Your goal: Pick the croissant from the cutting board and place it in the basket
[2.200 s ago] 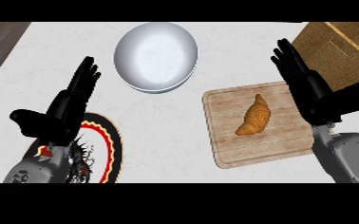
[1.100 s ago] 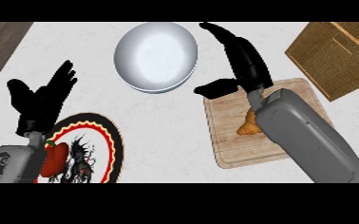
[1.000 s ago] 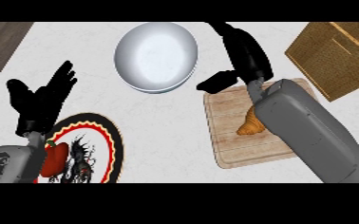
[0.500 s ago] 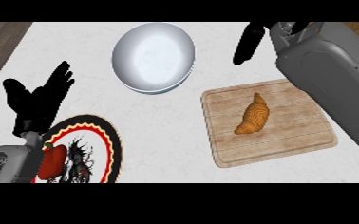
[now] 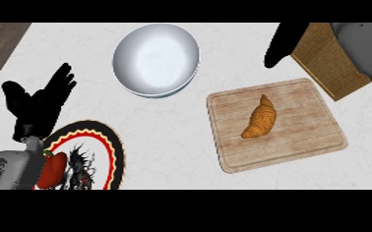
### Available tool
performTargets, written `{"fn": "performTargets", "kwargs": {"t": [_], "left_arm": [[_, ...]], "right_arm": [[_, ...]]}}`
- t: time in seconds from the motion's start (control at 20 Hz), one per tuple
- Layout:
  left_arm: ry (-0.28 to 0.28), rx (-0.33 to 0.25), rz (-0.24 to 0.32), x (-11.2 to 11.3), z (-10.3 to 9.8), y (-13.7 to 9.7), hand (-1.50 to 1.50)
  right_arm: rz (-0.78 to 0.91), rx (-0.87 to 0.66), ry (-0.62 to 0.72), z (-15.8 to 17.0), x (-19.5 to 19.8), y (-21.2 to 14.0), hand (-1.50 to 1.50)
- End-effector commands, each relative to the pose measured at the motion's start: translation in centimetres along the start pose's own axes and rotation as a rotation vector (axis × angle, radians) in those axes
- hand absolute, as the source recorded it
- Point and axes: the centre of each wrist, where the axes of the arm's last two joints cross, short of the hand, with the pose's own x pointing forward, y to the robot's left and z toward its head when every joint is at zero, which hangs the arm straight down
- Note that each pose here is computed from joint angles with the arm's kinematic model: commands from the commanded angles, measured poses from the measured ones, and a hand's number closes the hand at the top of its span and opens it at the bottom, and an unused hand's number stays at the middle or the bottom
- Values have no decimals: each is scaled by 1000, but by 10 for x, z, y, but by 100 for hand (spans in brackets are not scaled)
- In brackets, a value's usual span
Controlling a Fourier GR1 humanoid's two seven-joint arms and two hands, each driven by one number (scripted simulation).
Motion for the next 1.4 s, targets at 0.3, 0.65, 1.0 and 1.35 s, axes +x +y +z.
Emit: {"fn": "performTargets", "kwargs": {"t": [0.3, 0.65, 1.0, 1.35], "left_arm": [[2, 18, 6, -5, -1, 9, 0], [-4, 7, 7, 1, -3, 20, 0], [7, -16, 3, -5, -2, 5, 0], [4, -18, -7, 3, -3, -5, 0]], "right_arm": [[-82, -19, 1, 61, -49, 6, -150], [-112, -12, 3, 74, -77, 67, -150], [-127, -107, -30, 59, -112, 135, -150], [-253, -146, -35, 0, -113, 178, -150]]}}
